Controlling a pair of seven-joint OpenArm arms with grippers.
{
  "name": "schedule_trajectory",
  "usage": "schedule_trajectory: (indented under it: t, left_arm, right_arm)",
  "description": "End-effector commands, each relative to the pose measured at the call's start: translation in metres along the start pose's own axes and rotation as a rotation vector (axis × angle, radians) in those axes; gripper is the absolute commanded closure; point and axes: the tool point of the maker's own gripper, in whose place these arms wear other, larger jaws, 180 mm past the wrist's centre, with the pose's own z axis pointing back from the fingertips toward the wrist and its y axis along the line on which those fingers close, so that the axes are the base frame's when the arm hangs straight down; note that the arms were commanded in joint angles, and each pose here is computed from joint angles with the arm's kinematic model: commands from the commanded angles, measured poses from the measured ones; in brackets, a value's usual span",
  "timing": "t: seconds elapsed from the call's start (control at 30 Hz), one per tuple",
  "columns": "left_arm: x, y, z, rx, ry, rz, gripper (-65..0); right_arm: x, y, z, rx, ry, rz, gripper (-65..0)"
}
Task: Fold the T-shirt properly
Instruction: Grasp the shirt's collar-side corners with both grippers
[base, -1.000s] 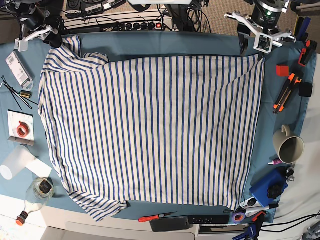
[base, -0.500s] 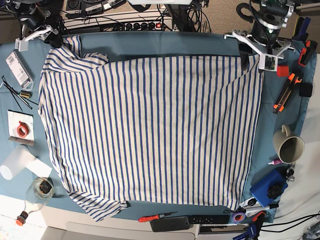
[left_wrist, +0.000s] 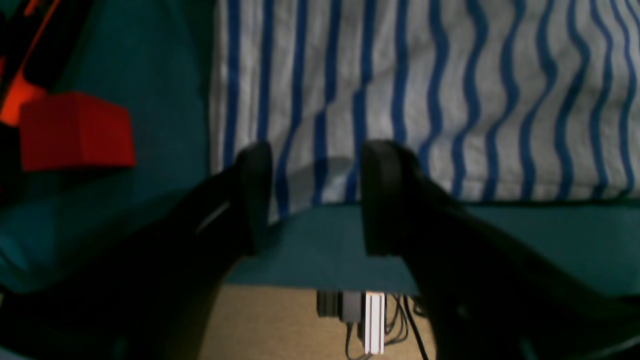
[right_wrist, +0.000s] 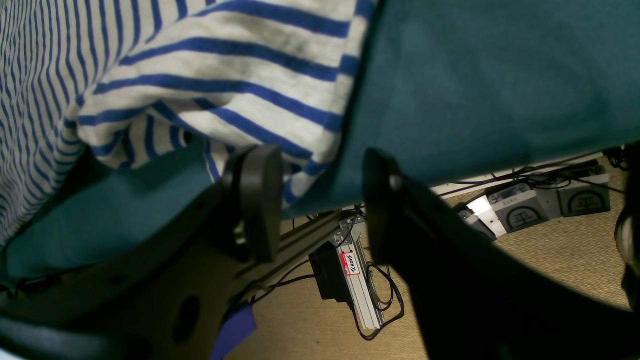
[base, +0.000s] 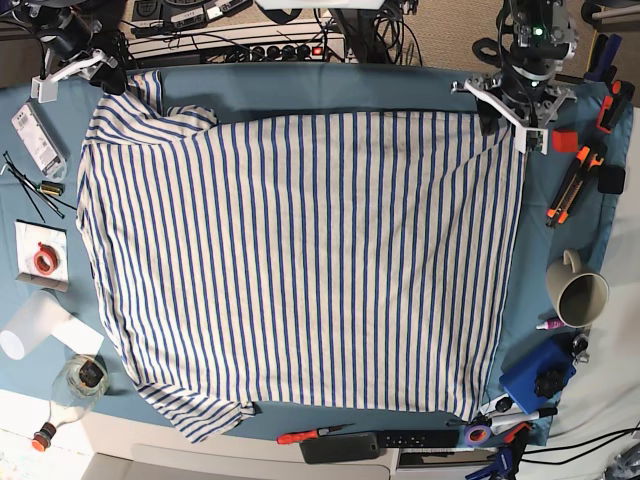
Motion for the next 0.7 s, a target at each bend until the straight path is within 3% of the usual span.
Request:
schedule_trajectory:
  t: [0.0,0.17,0.3,0.43,0.57,0.67]
  left_arm:
    - [0.006,0.006,0.002,0.028,-0.024,-0.005,-29.5]
    - [0.008,0.022,0.003,0.122,-0.034,-0.039,-29.5]
    - [0.004,0.020,0.001,0.108,-0.025,-0.021,-29.4]
    - [-0.022,0.025,-0.016,0.109,0.059,0.003,-29.4]
    - [-0.051,0.011,-0.034,0.018,0.181,0.078,-29.4]
    - [-0.048,0.002,-0.037,-0.028,0.183,0.088,-27.2]
  right_arm:
    - [0.003,-0.001,0.004,-0.004,0.005,0.021,-26.4]
    - [0.003,-0.001,0.004,-0.004,0.005,0.021,-26.4]
    - [0.003,-0.001,0.004,-0.004,0.005,0.021,-26.4]
    - [0.003,-0.001,0.004,-0.004,0.008,0.021,-26.4]
    - [0.002,-0.001,0.004,-0.004,0.011,0.021,-26.4]
    - [0.004,-0.001,0.004,-0.004,-0.003,0.021,-26.4]
